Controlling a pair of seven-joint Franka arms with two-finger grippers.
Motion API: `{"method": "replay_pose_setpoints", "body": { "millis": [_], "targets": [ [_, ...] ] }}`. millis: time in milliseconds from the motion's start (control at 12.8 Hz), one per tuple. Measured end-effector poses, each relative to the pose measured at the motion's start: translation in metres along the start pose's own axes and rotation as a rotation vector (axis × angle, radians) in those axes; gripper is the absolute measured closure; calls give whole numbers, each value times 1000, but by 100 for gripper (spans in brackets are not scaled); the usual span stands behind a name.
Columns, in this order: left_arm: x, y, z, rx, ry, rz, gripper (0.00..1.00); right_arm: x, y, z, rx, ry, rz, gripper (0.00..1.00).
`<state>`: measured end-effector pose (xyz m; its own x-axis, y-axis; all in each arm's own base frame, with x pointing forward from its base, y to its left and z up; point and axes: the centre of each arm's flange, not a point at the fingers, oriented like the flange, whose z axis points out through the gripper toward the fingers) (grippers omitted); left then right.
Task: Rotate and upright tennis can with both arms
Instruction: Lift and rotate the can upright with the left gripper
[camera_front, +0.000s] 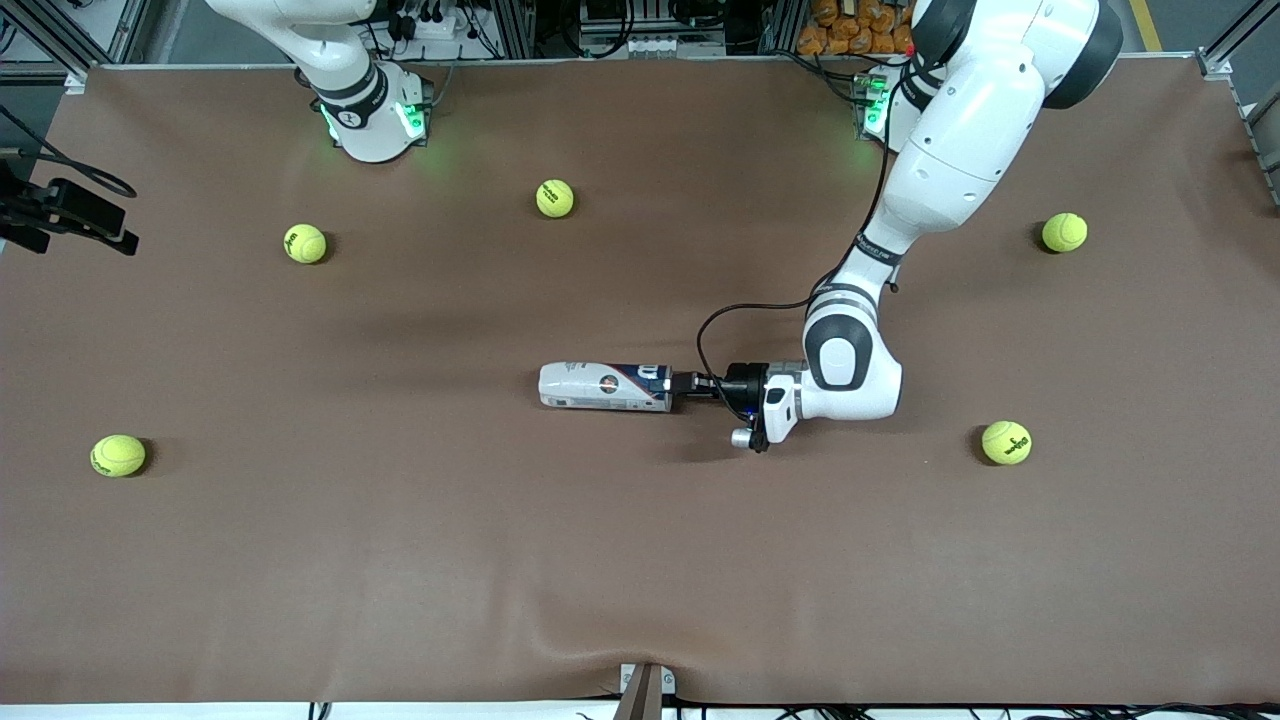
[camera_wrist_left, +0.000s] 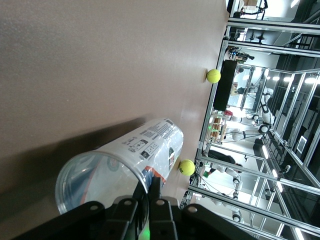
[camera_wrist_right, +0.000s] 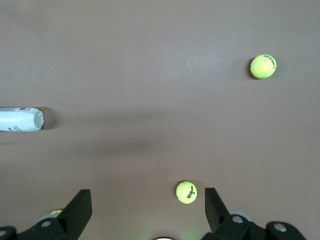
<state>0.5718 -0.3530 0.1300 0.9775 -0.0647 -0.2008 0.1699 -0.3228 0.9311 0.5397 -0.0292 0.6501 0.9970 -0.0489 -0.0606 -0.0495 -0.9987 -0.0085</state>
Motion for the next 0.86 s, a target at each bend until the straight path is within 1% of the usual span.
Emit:
{"method": "replay_pose_setpoints", "body": {
  "millis": [157,314,392,471,706,784,863],
  "targets": [
    [3,10,1,-9,1,-48,95,0,4,-1,-39,3,4,0],
    [10,41,3,-26,6,-126,95,0,6,-2,-45,4,8,0],
    [12,64,4,-22,-1,-157,95,0,5,-2,-45,5,5,0],
    [12,85,5,10,-11,-177,95,0,3,-3,-46,5,2,0],
    [9,137,-3,133,-7,-228,95,0,-1,-3,-46,6,-6,0],
    [4,154,-5,189,-8,-253,95,0,-1,-3,-47,6,-6,0],
    [-2,173,-5,262,-1,-277,95,0,-1,-3,-47,7,-6,0]
  ]
}}
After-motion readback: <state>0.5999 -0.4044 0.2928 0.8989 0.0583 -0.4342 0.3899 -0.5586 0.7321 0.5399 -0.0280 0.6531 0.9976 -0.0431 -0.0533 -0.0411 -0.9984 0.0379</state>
